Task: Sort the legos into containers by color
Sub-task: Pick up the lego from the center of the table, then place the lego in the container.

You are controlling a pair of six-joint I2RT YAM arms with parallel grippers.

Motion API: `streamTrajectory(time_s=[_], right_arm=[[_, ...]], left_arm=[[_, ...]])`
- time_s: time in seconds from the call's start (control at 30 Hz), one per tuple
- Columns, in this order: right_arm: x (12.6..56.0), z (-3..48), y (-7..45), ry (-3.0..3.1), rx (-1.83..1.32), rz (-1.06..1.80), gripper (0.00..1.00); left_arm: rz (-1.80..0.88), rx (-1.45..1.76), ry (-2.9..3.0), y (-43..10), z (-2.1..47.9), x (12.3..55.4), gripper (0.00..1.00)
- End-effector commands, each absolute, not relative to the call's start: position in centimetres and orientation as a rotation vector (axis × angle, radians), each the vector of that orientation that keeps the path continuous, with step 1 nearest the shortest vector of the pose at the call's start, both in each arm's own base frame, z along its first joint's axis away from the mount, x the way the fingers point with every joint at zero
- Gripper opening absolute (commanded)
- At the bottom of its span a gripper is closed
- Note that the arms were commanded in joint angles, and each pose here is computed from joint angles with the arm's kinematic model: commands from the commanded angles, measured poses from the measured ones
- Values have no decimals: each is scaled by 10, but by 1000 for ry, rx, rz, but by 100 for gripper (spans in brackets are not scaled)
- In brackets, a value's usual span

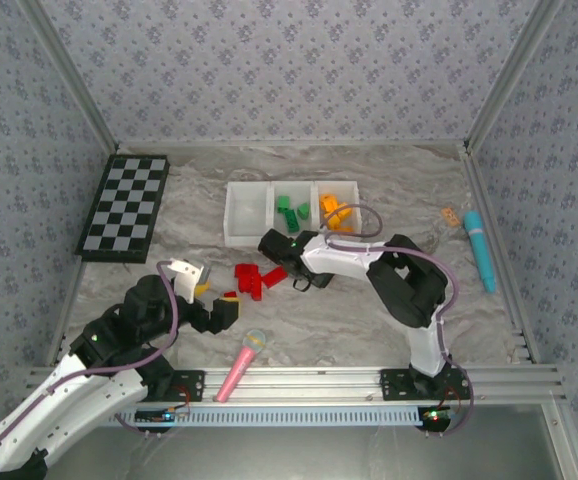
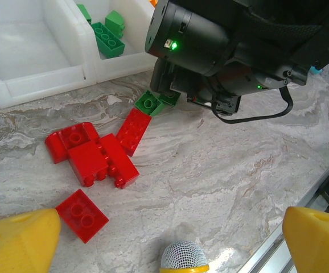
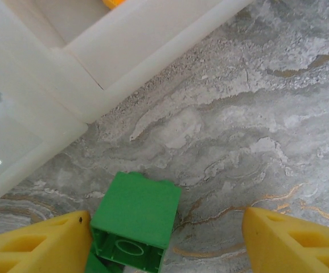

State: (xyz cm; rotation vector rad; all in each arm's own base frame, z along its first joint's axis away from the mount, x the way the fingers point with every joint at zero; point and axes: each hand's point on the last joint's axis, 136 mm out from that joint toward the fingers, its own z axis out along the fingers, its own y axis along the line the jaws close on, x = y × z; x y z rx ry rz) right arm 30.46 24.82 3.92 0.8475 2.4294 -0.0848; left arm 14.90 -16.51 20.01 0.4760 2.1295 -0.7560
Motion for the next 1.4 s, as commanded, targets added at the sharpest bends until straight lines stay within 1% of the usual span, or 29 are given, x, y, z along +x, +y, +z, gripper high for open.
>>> streamTrajectory(time_s=[0.0, 0.1, 0.17, 0.23, 0.27, 0.37, 0.43, 0.47, 0.5, 0.67, 0.83, 0.93, 1.03, 1.17, 1.27, 1.37], right_arm=[[306, 37, 253, 2435, 826, -109, 70], [306, 32, 254, 2442, 821, -118, 66], [306, 30, 254, 2442, 820, -115, 56], [304, 27, 251, 2442, 824, -122, 53], [304, 26, 251, 2444, 822, -124, 45], [302, 25, 247, 2442, 814, -150, 41], [301, 25, 244, 2439, 806, -167, 32], [301, 26, 242, 2436, 803, -176, 30], [301, 27, 241, 2432, 793, -181, 25], [302, 57, 233, 2353, 704, -230, 22], [311, 124, 238, 2225, 511, -174, 20], [320, 167, 243, 2168, 408, -107, 18], [338, 193, 262, 2175, 273, 60, 20], [369, 209, 270, 2206, 179, 281, 21], [391, 206, 267, 2267, 121, 318, 21], [409, 191, 270, 2366, 42, 325, 21]], left_arm=[[-762, 463, 2116, -164, 207, 149, 100], [-760, 463, 2118, -164, 207, 149, 100], [-760, 462, 2117, -164, 207, 149, 100], [-759, 462, 2119, -164, 206, 149, 100], [-759, 462, 2118, -164, 207, 149, 100], [-759, 462, 2119, -164, 206, 149, 100], [-758, 460, 2118, -164, 207, 149, 100], [-759, 463, 2118, -164, 206, 149, 100], [-758, 463, 2119, -164, 206, 149, 100], [-757, 462, 2117, -164, 207, 149, 100], [-754, 460, 2121, -164, 206, 149, 100], [-751, 461, 2126, -164, 205, 150, 100], [-747, 464, 2131, -164, 204, 150, 100], [-742, 463, 2136, -164, 202, 150, 100], [-739, 462, 2141, -164, 202, 151, 100], [-734, 463, 2147, -164, 201, 151, 100]])
